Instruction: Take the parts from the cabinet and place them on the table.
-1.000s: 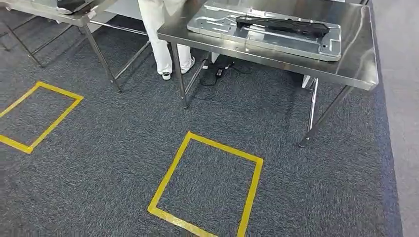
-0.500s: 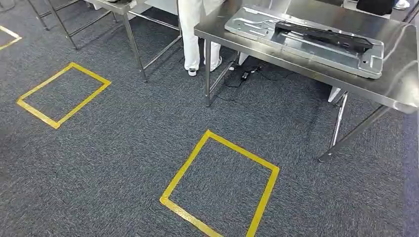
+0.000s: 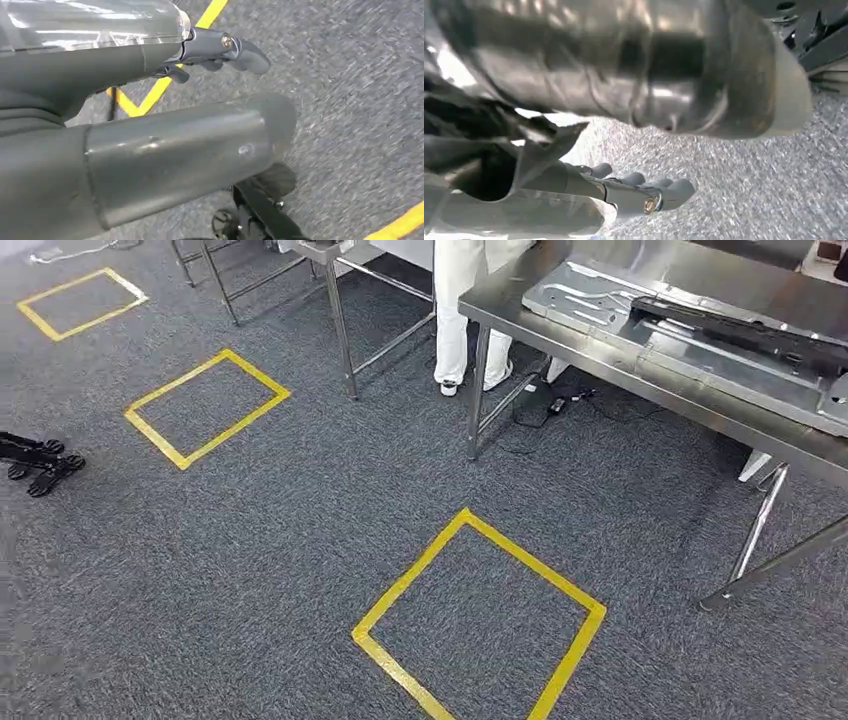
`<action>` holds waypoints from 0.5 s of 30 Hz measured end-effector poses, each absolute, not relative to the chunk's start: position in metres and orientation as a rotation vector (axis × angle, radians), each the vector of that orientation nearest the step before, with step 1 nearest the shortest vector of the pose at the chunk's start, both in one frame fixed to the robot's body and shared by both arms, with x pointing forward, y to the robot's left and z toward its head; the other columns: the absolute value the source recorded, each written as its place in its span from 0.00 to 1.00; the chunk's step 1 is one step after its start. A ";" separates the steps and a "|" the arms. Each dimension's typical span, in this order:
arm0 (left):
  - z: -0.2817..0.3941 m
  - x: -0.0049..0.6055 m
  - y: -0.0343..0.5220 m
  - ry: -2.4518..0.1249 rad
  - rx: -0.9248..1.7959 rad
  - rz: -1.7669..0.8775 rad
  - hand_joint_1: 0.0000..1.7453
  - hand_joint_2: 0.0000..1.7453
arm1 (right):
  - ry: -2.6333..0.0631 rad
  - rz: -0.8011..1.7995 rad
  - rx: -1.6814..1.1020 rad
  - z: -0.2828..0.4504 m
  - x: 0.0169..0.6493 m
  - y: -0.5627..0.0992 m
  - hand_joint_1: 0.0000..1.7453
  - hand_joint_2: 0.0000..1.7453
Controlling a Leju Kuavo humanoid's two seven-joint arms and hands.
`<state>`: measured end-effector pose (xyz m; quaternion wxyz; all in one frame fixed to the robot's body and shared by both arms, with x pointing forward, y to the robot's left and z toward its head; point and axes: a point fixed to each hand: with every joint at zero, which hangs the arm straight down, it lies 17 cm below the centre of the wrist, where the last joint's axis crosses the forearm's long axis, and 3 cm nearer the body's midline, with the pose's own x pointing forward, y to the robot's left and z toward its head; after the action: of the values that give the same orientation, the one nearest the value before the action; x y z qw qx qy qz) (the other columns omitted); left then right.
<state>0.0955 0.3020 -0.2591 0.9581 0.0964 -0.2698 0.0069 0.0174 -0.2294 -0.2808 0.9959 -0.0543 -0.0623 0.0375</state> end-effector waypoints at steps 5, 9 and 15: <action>-0.260 0.092 0.302 -0.538 0.195 0.012 0.00 0.00 | -0.122 0.073 -0.108 -0.281 0.019 -0.230 0.00 0.00; -0.260 0.095 0.302 -0.538 0.197 0.012 0.00 0.00 | -0.125 0.073 -0.108 -0.281 0.020 -0.230 0.00 0.00; -0.260 0.095 0.304 -0.539 0.206 0.007 0.00 0.00 | -0.137 0.067 -0.110 -0.280 0.027 -0.231 0.00 0.00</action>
<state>0.0954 0.3042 -0.2598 0.9587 0.1013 -0.2656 0.0034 0.0272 -0.2310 -0.2805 0.9956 -0.0551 -0.0683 0.0335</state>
